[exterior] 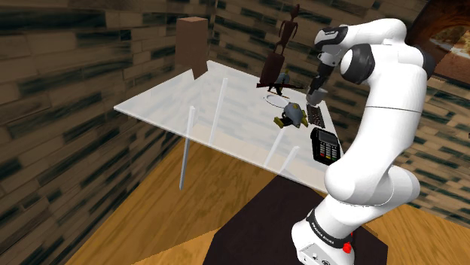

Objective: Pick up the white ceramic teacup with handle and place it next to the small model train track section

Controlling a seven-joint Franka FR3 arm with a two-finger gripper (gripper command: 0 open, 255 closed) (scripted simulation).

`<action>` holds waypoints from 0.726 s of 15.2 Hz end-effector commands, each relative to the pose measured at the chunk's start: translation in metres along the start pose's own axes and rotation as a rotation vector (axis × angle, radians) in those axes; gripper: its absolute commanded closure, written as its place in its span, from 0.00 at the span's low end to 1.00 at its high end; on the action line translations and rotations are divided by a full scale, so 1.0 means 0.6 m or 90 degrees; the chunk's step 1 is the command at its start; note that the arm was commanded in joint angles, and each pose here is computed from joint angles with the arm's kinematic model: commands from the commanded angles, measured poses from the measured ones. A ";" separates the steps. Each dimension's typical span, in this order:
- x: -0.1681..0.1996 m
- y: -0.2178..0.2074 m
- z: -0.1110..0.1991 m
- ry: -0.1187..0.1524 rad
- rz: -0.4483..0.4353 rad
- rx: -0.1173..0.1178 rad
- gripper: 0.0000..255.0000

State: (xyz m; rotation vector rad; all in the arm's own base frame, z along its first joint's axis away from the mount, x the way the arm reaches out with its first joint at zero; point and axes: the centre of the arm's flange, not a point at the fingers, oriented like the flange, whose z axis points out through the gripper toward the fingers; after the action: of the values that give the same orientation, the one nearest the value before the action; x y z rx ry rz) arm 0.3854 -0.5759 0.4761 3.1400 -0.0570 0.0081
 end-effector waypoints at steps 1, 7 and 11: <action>0.000 0.000 0.016 0.000 0.000 -0.001 1.00; 0.000 0.000 0.069 0.000 0.000 -0.001 1.00; 0.000 0.000 0.104 0.000 0.000 -0.001 1.00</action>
State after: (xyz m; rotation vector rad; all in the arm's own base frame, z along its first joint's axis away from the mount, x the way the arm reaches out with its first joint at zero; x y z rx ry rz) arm 0.3859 -0.5758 0.4189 3.1401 -0.0567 0.0080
